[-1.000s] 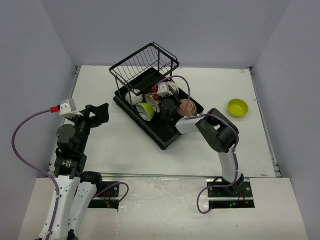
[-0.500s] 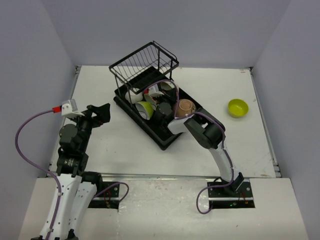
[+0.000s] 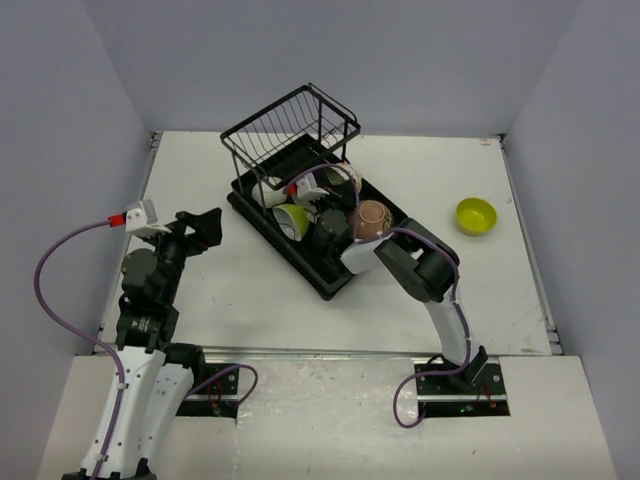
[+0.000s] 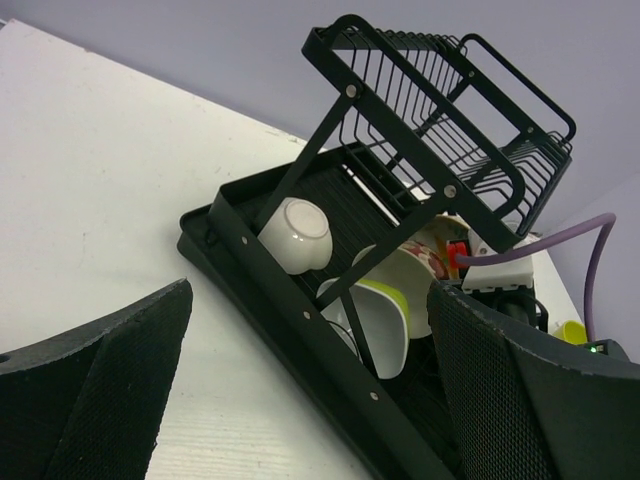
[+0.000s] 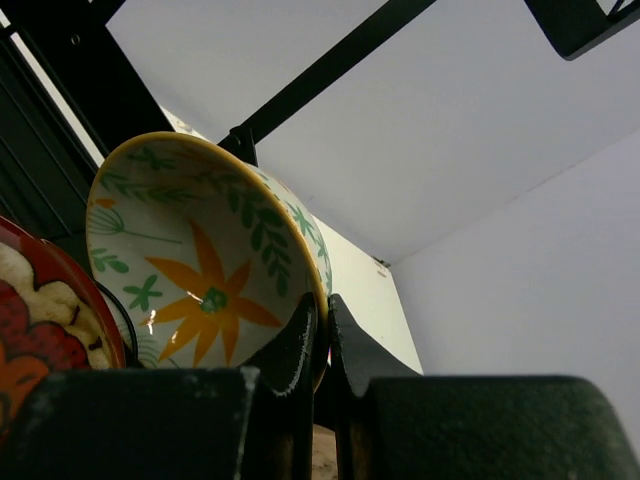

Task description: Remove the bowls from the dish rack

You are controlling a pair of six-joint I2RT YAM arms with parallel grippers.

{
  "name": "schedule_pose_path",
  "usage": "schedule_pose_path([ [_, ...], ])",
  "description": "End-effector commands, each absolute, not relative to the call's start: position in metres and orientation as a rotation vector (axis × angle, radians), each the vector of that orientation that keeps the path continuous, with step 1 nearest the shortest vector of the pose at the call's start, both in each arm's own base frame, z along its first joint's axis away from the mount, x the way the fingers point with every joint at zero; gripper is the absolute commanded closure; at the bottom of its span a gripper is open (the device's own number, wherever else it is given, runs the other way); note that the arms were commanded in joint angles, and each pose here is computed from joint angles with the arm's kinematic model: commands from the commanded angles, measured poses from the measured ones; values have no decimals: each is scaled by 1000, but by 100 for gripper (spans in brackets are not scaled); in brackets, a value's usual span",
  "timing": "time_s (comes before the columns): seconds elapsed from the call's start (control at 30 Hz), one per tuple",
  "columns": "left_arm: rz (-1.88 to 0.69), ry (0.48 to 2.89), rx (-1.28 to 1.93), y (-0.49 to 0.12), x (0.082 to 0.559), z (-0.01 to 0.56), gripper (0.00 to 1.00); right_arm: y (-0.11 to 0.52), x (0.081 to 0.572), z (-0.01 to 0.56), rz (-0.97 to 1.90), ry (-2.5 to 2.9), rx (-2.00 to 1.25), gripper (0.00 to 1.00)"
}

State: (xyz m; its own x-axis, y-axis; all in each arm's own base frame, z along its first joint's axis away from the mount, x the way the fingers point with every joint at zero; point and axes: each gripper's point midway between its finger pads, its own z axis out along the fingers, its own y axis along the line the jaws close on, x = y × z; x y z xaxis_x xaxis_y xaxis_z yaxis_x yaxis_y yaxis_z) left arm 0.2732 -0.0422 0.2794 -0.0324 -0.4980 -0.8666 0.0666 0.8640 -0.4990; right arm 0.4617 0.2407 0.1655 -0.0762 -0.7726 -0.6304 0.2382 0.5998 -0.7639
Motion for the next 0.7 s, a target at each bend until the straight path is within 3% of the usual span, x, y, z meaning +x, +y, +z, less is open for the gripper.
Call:
schedule_pose_path([
  [0.0, -488, 1518, -363, -42, 274, 284, 1, 194, 435, 255, -748, 1302, -38, 100],
  [0.67, -432, 1514, -364, -34, 270, 287, 0, 215, 471, 284, -730, 1285, -106, 100],
])
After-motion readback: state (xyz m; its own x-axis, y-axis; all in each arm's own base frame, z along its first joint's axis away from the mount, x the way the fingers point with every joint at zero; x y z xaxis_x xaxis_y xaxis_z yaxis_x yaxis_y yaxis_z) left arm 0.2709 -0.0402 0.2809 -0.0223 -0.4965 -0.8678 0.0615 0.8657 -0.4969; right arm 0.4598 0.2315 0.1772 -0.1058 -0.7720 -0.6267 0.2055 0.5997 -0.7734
